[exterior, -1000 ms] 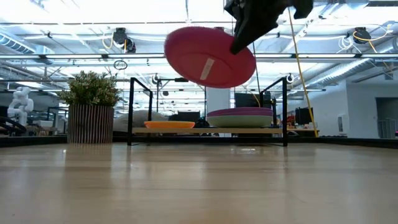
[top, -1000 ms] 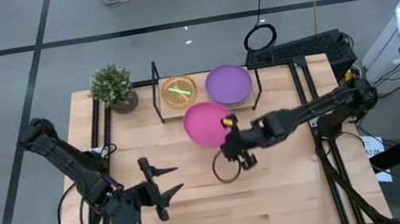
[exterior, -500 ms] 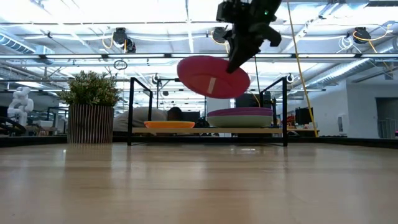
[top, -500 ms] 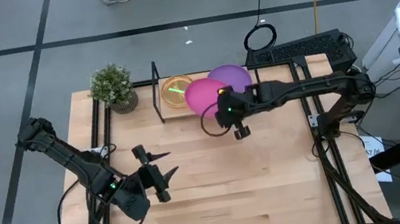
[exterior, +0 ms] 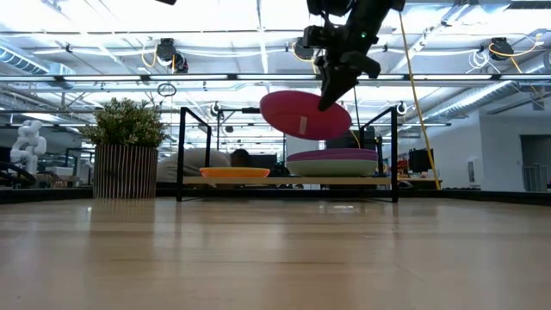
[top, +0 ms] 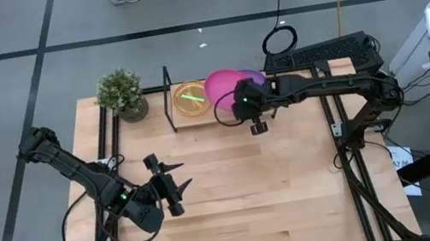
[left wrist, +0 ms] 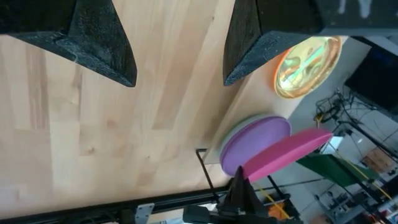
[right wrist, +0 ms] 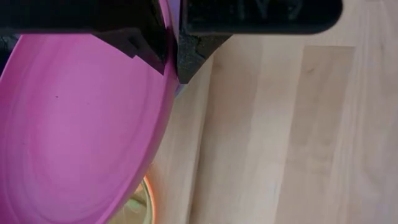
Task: Place and stack plates onto a shelf
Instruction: Stack the pink plate on top of the purple plate, then return to Home Position
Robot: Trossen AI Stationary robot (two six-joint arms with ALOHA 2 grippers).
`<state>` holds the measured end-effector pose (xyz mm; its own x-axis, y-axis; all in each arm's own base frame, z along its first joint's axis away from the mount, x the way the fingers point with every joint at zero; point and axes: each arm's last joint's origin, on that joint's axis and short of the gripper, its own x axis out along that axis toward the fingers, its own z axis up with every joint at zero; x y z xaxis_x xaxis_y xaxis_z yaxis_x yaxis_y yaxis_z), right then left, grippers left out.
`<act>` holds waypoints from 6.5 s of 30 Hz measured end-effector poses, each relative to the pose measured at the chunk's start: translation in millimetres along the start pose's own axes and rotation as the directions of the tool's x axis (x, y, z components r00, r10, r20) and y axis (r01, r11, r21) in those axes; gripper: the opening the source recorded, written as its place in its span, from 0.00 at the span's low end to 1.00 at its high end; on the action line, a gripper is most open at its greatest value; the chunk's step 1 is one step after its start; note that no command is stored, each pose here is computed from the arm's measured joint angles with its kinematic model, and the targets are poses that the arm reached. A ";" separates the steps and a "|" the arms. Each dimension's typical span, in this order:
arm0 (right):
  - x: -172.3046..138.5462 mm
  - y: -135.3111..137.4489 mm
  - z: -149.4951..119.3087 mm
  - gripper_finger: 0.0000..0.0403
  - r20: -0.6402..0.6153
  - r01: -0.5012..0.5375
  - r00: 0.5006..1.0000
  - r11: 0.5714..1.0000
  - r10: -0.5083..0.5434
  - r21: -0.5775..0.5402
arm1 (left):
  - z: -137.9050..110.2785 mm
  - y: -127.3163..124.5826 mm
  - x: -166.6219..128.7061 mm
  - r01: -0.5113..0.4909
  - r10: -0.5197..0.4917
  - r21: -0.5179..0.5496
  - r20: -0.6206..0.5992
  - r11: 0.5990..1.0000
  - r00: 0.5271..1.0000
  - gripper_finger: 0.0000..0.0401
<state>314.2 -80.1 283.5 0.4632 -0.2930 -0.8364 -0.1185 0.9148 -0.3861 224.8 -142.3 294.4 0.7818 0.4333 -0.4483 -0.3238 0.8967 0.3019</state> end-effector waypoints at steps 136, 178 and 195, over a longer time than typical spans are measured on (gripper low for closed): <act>-2.5 134.0 -188.3 0.00 0.767 0.004 0.623 0.981 -0.152 0.192 | -73.9 60.7 67.4 0.399 -0.378 -0.098 0.185 0.911 0.907 0.01; -6.1 132.7 -195.3 0.00 0.795 0.048 0.575 0.978 -0.195 0.205 | -187.8 107.6 15.7 0.454 -0.362 -0.089 0.479 0.887 0.800 0.01; -21.1 126.6 -212.0 0.00 0.820 0.066 0.508 0.961 -0.264 0.269 | -187.8 108.3 15.3 0.452 -0.352 -0.104 0.483 0.886 0.802 0.01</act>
<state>103.2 -17.1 169.8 0.9867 -0.1626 -0.0036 0.1528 0.9346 -0.3213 101.6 -21.5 162.3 0.9982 -0.0121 -0.0590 0.0108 0.9997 -0.0222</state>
